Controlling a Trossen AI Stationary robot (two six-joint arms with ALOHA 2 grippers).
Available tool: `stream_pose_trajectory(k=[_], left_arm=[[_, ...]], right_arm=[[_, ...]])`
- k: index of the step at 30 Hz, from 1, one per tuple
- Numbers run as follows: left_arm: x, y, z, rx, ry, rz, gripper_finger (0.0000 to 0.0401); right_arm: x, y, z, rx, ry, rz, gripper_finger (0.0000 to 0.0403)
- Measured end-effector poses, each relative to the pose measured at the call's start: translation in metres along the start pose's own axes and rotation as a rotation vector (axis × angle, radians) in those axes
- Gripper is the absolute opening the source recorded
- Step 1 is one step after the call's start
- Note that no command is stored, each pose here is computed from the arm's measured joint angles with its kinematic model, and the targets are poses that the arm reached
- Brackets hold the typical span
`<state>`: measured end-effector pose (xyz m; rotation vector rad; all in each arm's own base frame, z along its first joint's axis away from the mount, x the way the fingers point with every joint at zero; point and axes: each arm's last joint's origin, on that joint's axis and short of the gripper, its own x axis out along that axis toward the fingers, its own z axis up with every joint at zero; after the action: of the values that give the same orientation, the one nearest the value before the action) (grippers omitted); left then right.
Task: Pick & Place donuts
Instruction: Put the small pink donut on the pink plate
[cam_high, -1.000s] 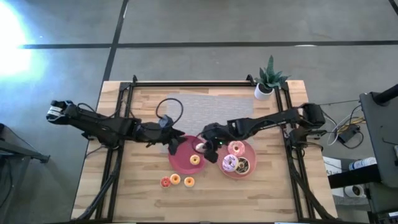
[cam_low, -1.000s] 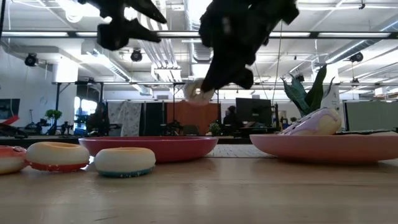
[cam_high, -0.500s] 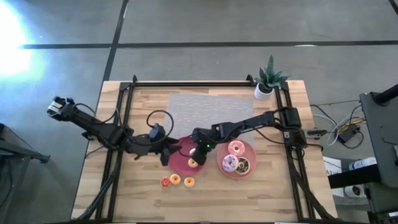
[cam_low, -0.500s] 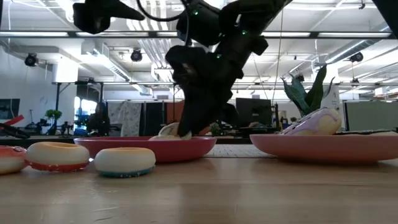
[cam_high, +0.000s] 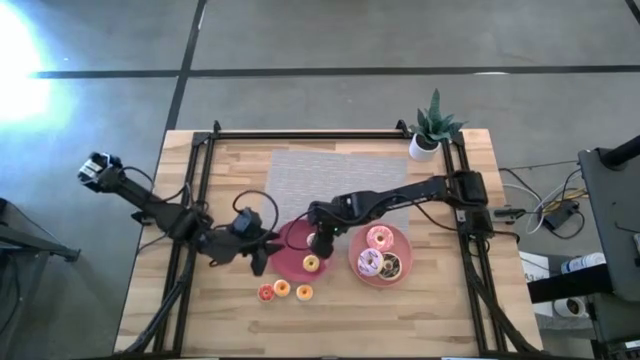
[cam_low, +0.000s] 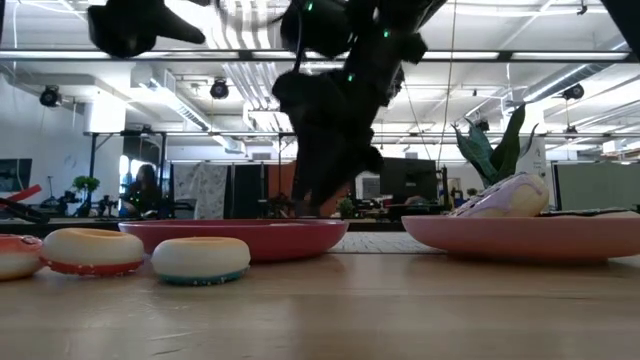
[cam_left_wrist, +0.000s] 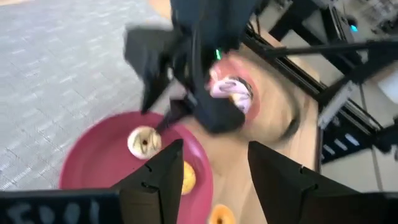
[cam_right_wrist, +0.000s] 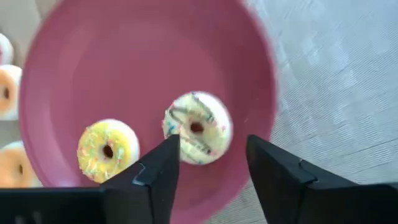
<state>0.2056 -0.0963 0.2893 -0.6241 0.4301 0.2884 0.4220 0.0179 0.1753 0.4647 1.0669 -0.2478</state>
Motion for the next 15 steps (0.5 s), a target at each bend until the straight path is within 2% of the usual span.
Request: stream_pose_trajectory(k=[6, 9, 15], left_arm=[[-0.012, 0.001, -0.020, 0.034, 0.109, 0.035, 0.0153], [-0.017, 0.002, -0.031, 0.028, 0.168, 0.054, 0.0153], [-0.007, -0.007, -0.067, 0.121, 0.371, 0.045, 0.0153]], right_arm=[[-0.038, 0.003, -0.002, -0.143, -0.123, -0.102, 0.0187], [-0.057, 0.002, -0.006, -0.212, -0.152, -0.100, 0.0185], [-0.082, -0.009, -0.024, -0.208, -0.167, -0.093, 0.0179]])
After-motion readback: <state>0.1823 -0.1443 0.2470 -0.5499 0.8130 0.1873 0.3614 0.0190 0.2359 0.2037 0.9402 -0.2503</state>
